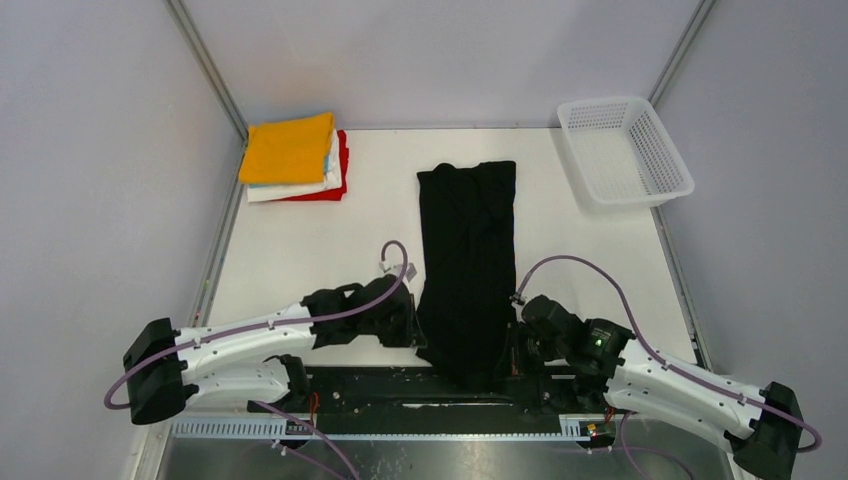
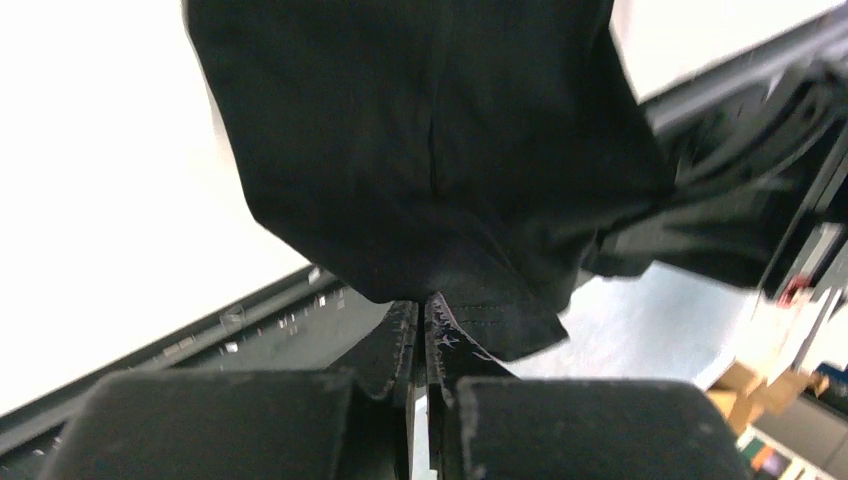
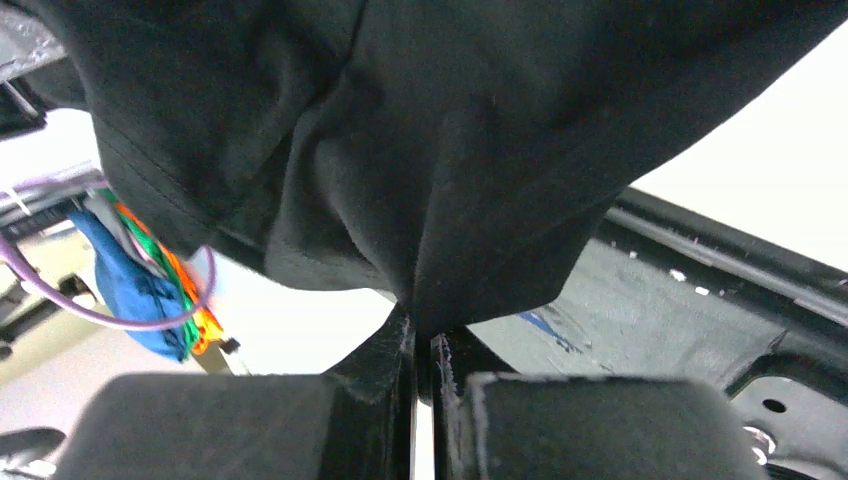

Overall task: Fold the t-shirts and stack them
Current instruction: Grab the bottom of the folded rectangular tshirt with both arms, then fold the folded rectangular tshirt in 1/3 of the way

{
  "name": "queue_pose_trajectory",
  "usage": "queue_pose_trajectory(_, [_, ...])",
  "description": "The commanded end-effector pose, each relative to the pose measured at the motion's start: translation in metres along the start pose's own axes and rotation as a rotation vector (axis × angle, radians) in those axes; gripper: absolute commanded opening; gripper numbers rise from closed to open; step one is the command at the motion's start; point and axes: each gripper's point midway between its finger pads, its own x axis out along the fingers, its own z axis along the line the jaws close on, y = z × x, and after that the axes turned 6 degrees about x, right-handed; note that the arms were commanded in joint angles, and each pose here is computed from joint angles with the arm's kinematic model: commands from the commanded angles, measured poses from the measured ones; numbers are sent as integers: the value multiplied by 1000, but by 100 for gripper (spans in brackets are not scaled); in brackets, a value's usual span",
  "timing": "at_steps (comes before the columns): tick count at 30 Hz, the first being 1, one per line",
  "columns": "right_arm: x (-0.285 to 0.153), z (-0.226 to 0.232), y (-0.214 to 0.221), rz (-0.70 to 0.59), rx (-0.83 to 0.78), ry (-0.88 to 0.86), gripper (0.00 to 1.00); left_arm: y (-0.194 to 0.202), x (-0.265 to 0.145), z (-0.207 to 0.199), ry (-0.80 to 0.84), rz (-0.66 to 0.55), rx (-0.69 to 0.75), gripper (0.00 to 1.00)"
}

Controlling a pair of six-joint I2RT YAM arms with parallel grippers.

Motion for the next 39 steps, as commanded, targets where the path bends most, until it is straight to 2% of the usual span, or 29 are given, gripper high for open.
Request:
queue_pose_trajectory(1, [-18, 28, -51, -183, -12, -55, 0, -62, 1, 0, -41, -160, 1, 0])
queue_pose_trajectory(5, [-22, 37, -84, -213, 23, -62, 1, -106, 5, 7, -70, -237, -37, 0])
queue_pose_trajectory(8, [-23, 43, -108, -222, 34, -66, 1, -136, 11, 16, -101, -265, -64, 0])
queue_pose_trajectory(12, [-30, 45, -147, -296, 69, -60, 1, -175, 23, 22, -125, -280, -65, 0])
queue_pose_trajectory(18, [-38, 40, -194, -354, 118, -66, 4, -210, 45, 30, -145, -254, -72, 0])
queue_pose_trajectory(23, [-29, 39, -222, -316, 153, -88, 5, -234, 60, 43, -175, -245, -94, 0])
queue_pose_trajectory(29, [-24, 21, -260, -336, 229, -61, 7, -258, 77, 59, -214, -235, -107, 0])
queue_pose_trajectory(32, [-18, 11, -279, -349, 261, -48, 12, -267, 90, 66, -223, -218, -112, 0])
queue_pose_trajectory(34, [-12, 9, -289, -333, 272, -57, 21, -272, 100, 72, -230, -205, -118, 1])
queue_pose_trajectory(35, [-9, 9, -295, -325, 271, -65, 24, -280, 102, 74, -231, -209, -125, 7])
queue_pose_trajectory(36, [-6, 8, -301, -319, 278, -66, 25, -284, 103, 75, -229, -207, -127, 19])
queue_pose_trajectory(37, [-6, 8, -308, -320, 278, -69, 28, -288, 104, 78, -232, -207, -131, 34])
queue_pose_trajectory(38, [-7, 7, -316, -326, 277, -70, 38, -294, 103, 78, -228, -215, -130, 42])
queue_pose_trajectory(39, [-9, 9, -325, -340, 270, -73, 55, -300, 101, 77, -223, -225, -129, 51])
